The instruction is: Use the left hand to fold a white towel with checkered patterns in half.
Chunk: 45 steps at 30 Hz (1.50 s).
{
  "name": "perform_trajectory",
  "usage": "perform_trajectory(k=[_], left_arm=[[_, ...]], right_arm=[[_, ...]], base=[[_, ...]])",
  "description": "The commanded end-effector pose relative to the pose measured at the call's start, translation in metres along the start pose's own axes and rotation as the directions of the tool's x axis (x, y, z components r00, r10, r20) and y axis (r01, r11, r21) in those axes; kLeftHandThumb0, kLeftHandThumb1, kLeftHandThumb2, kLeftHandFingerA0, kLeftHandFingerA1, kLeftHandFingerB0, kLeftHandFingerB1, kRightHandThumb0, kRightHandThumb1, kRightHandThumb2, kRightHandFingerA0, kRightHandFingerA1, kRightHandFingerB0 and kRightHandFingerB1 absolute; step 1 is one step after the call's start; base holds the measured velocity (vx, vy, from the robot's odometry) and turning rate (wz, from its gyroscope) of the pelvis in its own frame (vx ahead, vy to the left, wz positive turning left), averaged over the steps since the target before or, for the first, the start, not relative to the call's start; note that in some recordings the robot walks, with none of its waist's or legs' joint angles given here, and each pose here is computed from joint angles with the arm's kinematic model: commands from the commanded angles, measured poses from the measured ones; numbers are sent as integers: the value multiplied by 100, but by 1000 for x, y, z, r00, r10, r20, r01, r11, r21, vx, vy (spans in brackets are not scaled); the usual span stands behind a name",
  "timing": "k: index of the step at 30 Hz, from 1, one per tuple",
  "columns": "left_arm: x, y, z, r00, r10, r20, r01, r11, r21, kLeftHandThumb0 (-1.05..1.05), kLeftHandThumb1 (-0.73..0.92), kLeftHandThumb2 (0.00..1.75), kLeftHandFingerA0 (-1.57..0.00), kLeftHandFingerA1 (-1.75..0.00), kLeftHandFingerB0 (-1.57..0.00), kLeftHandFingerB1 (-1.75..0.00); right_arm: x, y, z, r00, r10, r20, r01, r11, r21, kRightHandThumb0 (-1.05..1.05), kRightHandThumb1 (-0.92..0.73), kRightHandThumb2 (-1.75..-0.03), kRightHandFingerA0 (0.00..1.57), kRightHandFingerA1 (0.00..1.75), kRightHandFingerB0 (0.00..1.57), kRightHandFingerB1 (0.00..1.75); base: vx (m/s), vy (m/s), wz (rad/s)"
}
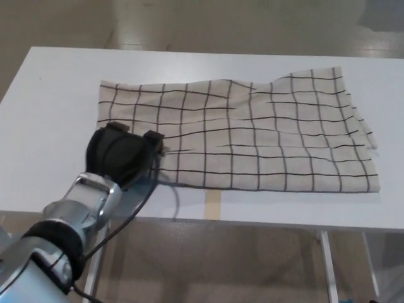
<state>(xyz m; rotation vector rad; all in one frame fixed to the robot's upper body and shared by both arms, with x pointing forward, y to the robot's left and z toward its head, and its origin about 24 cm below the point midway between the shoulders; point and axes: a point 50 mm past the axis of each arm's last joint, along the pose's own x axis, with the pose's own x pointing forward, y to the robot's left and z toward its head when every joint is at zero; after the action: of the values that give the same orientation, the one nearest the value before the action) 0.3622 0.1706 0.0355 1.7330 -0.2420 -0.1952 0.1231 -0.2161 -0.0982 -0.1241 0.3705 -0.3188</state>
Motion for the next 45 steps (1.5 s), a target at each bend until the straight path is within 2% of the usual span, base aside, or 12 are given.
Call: perform_trajectory(k=[1, 5, 11, 12, 13, 14, 17, 18, 28, 34, 44, 45], left_arm=[[-34, -31, -29, 992, -115, -48, 114, 993, -31, -18, 59, 52, -72, -171, -74, -145], [-40, -25, -52, 991, -96, -94, 92, 995, -43, -17, 58, 52, -68, -174, -80, -129], [-46, -7, -87, 984, -17, -177, 16, 1000, -8, -19, 67, 50, -65, -175, -45, -175], [-47, 2, -97, 982, 25, -188, -25, 1000, 4, -29, 51, 75, -102, -144, -75, -128], [-48, 7, -102, 980, 46, -192, -44, 999, 11, -31, 52, 75, -103, -144, -75, -128], [-48, 14, -109, 978, 73, -195, -69, 997, 26, -19, 70, 53, -64, -175, -43, -175], [-48, 22, -115, 975, 109, -196, -101, 993, 54, -19, 69, 54, -66, -175, -43, -175], [-47, 31, -122, 970, 142, -199, -129, 989, 78, -31, 53, 77, -104, -144, -79, -129], [-32, 63, -125, 957, 245, -153, -227, 966, 128, -34, 50, 76, -104, -144, -80, -130], [-19, 82, -114, 936, 337, -102, -327, 939, 107, -29, 61, 56, -69, -175, -52, -171], [6, 162, -51, 715, 676, 176, -685, 728, -15, -23, 66, 56, -77, -175, -52, -175], [5, 170, -38, 680, 699, 219, -712, 702, -31, -23, 66, 56, -78, -175, -52, -175]], right_arm=[[-7, -3, -5, 1000, 8, -8, -8, 1000, 4, -44, -82, -63, 33, 44, 34, 42], [-7, -3, -5, 1000, 7, -9, -7, 1000, 0, -44, -82, -63, 34, 44, 34, 42], [-3, -4, -2, 1000, 4, 5, -4, 1000, -7, -43, -82, -64, 33, 44, 36, 43], [-1, -4, 0, 1000, 3, 13, -3, 1000, -7, -43, -82, -64, 34, 44, 36, 43], [0, -4, 1, 1000, 3, 15, -3, 1000, -9, -43, -82, -64, 34, 44, 36, 42], [1, -3, 2, 1000, 3, 16, -3, 1000, -12, -43, -82, -64, 34, 43, 36, 42], [2, -4, 3, 1000, 2, 19, -2, 1000, -18, -43, -82, -64, 34, 42, 36, 42], [2, -3, 4, 1000, 2, 19, -1, 1000, -13, -43, -82, -64, 33, 42, 36, 42], [0, -5, 2, 1000, -4, 18, 4, 1000, -21, -43, -81, -64, 35, 43, 37, 43], [-2, -7, 2, 1000, 1, 19, -1, 1000, -24, -43, -81, -64, 35, 43, 36, 43], [-1, -9, 4, 1000, 0, 21, 1, 999, -32, -43, -81, -64, 34, 42, 37, 43], [-1, -9, 3, 1000, 0, 20, 1, 999, -33, -51, -64, -95, 29, 54, 33, 55]], base=[[0, 0, 0], [0, 0, 0], [0, 0, 0], [0, 0, 0], [0, 0, 0], [0, 0, 0], [0, 0, 0], [0, 0, 0], [0, 0, 0], [0, 0, 0], [0, 0, 0], [0, 0, 0]])
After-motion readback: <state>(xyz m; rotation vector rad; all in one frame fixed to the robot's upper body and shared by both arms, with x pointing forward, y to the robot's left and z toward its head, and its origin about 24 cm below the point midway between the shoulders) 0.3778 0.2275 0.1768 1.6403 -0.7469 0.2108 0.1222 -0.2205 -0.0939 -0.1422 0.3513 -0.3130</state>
